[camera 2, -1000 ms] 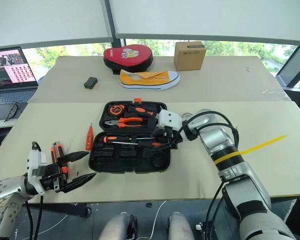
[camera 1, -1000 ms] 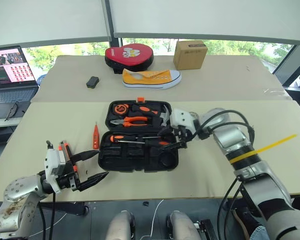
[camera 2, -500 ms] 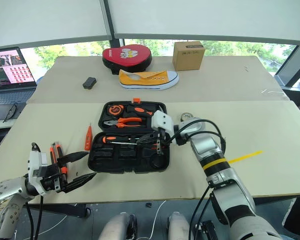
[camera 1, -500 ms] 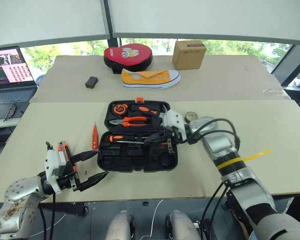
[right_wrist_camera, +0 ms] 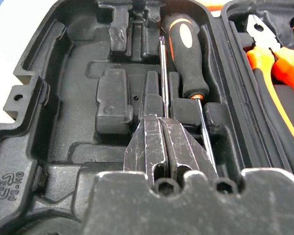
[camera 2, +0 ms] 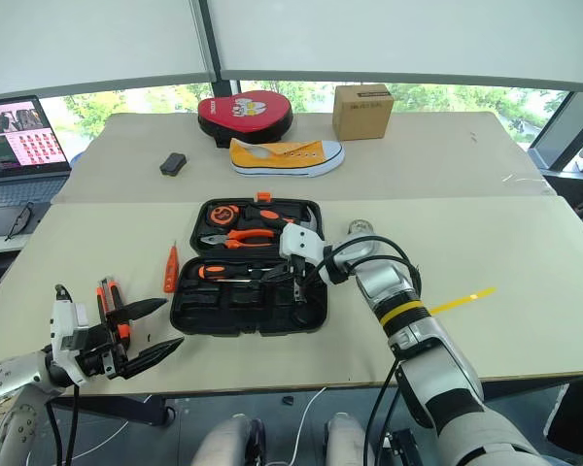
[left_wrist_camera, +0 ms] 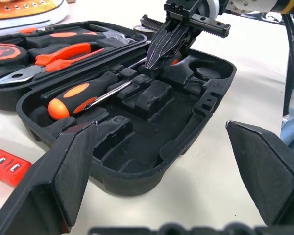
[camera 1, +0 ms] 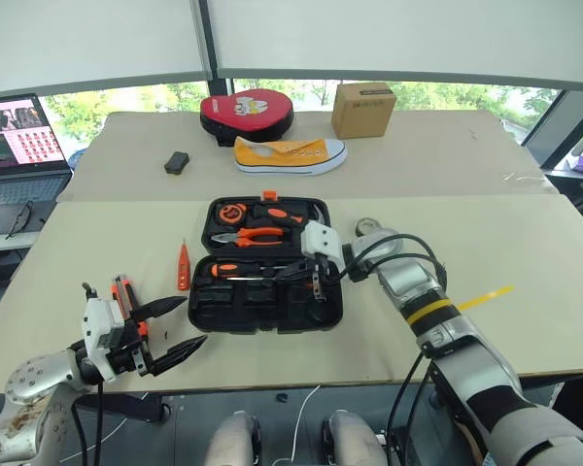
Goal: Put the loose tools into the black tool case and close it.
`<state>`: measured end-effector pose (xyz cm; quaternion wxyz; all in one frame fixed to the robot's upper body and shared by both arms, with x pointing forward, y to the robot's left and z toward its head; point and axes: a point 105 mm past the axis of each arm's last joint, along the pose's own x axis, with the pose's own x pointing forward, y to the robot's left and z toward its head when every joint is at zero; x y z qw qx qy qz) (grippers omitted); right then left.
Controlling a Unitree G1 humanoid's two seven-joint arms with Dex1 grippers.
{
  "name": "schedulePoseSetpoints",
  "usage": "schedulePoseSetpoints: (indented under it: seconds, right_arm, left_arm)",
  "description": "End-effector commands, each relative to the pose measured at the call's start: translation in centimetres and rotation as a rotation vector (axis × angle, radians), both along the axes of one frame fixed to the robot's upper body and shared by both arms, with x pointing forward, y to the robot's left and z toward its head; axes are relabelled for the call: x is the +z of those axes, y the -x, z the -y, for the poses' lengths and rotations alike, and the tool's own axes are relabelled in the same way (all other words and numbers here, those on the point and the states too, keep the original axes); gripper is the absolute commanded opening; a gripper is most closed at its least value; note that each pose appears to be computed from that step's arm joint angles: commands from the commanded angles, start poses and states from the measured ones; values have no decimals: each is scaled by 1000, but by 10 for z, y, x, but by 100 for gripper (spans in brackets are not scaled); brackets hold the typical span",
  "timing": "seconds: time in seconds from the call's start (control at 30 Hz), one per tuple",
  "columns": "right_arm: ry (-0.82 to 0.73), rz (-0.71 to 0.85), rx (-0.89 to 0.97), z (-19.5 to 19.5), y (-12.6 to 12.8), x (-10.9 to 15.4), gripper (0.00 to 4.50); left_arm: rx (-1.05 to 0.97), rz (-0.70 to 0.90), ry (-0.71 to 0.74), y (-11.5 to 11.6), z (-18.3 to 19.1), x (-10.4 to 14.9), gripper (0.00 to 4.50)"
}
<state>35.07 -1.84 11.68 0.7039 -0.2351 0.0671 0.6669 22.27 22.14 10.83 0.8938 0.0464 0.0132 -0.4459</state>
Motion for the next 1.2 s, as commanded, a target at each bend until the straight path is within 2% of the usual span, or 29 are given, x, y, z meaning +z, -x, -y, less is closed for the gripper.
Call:
schedulePoseSetpoints:
  seconds: [0.03, 0.13, 0.23, 0.47, 0.5, 0.63, 0.77, 0.87, 1.0, 1.1, 1.2]
  right_arm:
    - [-231, 4, 4, 7, 4, 36, 6]
    - [-312, 7, 66, 36, 21, 54, 78]
    - [-470, 40, 36, 75, 37, 73, 182]
    - [-431, 194, -208, 151, 55, 41, 425]
    - [-425, 200, -229, 157, 57, 37, 442]
    - [-439, 181, -251, 168, 65, 33, 442]
    - [-462, 219, -237, 161, 65, 43, 442]
    - [-466, 227, -194, 150, 65, 50, 442]
    - [-466, 234, -162, 140, 63, 55, 442]
    - [-467, 240, -129, 129, 63, 62, 442]
    - [-469, 240, -121, 125, 64, 65, 442]
  left_arm:
    - [71, 53, 24, 3, -9, 19, 450]
    - [186, 63, 67, 7, -27, 29, 450]
    - [391, 81, 60, 19, -64, 35, 450]
    - [844, -26, 34, 65, -143, 23, 450]
    - [888, -46, 29, 66, -148, 22, 450]
    - [964, -91, 2, 51, -150, 27, 450]
    - [839, -107, 46, 16, -114, 48, 450]
    - [758, -177, 12, -11, -89, 51, 450]
    - [761, -235, -6, -46, -73, 56, 450]
    - [743, -321, -64, -82, -47, 44, 450]
    - [745, -358, -80, -99, -35, 35, 450]
